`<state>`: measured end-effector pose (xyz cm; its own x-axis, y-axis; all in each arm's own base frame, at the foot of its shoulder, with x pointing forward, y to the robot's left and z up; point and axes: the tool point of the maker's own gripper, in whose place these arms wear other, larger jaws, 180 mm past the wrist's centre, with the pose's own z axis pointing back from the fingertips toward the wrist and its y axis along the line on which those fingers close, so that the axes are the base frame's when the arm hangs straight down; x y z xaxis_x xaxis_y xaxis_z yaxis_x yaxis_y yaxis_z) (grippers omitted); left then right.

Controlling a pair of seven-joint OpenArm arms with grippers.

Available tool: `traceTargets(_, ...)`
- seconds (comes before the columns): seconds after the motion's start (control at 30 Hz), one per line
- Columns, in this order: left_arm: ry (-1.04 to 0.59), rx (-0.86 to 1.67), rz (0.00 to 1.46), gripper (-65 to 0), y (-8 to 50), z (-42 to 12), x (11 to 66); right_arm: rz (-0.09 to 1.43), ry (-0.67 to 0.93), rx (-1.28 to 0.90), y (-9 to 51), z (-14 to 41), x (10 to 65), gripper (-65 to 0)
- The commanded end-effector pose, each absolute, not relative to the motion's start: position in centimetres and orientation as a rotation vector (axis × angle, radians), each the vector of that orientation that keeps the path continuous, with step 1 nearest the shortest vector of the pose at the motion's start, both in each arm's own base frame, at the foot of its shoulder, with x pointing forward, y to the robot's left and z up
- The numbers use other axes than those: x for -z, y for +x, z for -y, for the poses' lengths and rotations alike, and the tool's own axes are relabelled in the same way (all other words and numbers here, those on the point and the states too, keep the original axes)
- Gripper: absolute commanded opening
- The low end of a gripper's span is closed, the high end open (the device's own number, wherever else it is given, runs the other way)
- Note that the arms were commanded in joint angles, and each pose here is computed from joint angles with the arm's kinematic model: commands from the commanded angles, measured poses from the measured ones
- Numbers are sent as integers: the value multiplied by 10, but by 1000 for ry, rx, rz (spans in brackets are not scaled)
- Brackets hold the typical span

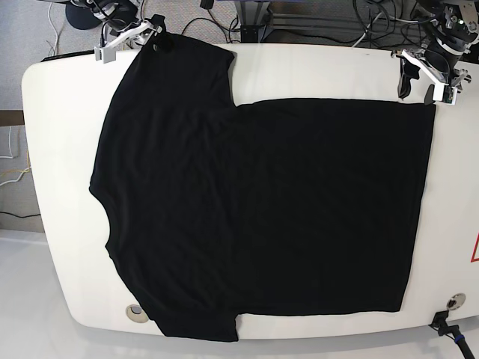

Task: Fold the T-shirt properly
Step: 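Close the right gripper on the shoulder corner near the collar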

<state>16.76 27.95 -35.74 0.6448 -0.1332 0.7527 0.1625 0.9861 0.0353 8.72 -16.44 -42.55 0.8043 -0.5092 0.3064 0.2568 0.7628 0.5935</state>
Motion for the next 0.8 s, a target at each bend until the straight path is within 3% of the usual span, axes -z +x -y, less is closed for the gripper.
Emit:
traceTargets(0.0, -33, 183, 886, -287, 172, -280, 348, 499, 573, 416, 90, 163, 418, -244)
traceTargets(0.4, -33, 182, 885, -287, 171, -281, 348, 572, 563, 352, 105, 161, 392, -244)
traceTargets(0.77, -32, 182, 891, -287, 174, -281, 348, 655, 441, 391, 121, 217, 384, -244)
